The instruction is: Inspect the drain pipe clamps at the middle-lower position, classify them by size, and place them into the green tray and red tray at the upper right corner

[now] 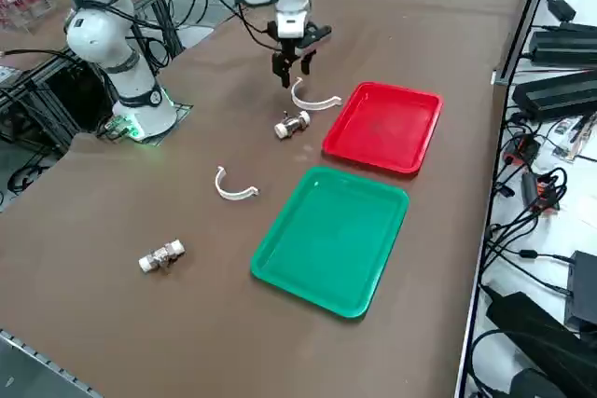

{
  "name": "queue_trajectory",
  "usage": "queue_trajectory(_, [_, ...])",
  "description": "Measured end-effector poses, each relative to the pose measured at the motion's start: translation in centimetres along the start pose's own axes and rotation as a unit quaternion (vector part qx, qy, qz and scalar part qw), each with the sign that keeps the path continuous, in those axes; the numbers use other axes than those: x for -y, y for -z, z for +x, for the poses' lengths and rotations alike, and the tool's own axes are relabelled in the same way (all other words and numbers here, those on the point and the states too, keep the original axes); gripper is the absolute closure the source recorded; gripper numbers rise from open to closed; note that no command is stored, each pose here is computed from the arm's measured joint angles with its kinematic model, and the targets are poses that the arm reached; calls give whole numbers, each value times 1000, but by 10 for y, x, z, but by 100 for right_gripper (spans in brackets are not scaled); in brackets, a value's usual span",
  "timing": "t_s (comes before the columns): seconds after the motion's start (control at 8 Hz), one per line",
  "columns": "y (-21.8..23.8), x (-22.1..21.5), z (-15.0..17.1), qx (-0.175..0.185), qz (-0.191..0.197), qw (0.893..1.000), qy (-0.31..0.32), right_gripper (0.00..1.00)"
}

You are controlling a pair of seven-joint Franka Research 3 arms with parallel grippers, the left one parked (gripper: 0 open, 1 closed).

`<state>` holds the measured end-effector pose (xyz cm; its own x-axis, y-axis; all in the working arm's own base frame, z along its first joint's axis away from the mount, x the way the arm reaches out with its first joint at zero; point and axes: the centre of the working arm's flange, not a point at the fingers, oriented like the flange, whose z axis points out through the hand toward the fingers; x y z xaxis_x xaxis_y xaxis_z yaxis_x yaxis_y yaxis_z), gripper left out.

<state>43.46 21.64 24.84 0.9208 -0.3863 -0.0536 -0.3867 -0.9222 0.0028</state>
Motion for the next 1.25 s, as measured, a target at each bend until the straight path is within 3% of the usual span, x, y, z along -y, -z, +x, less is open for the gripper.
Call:
queue_trajectory(0.38, [-58, -7, -7, -4, -2, 1000, -2, 17])
queue_trajectory(0.5, [-63, -8, -7, -2, -6, 1000, -2, 32])
queue_trajectory(0.62, [-63, -8, -7, -2, -6, 1000, -2, 36])
queue_trajectory(0.88, [-59, -5, -4, -6, -1, 1000, -5, 78])
queue_trajectory(1.0, [-53, -1, 1, -13, 7, 1000, -11, 93])
queue_trajectory(1.25, [-27, 13, 14, -30, 28, 999, -25, 93])
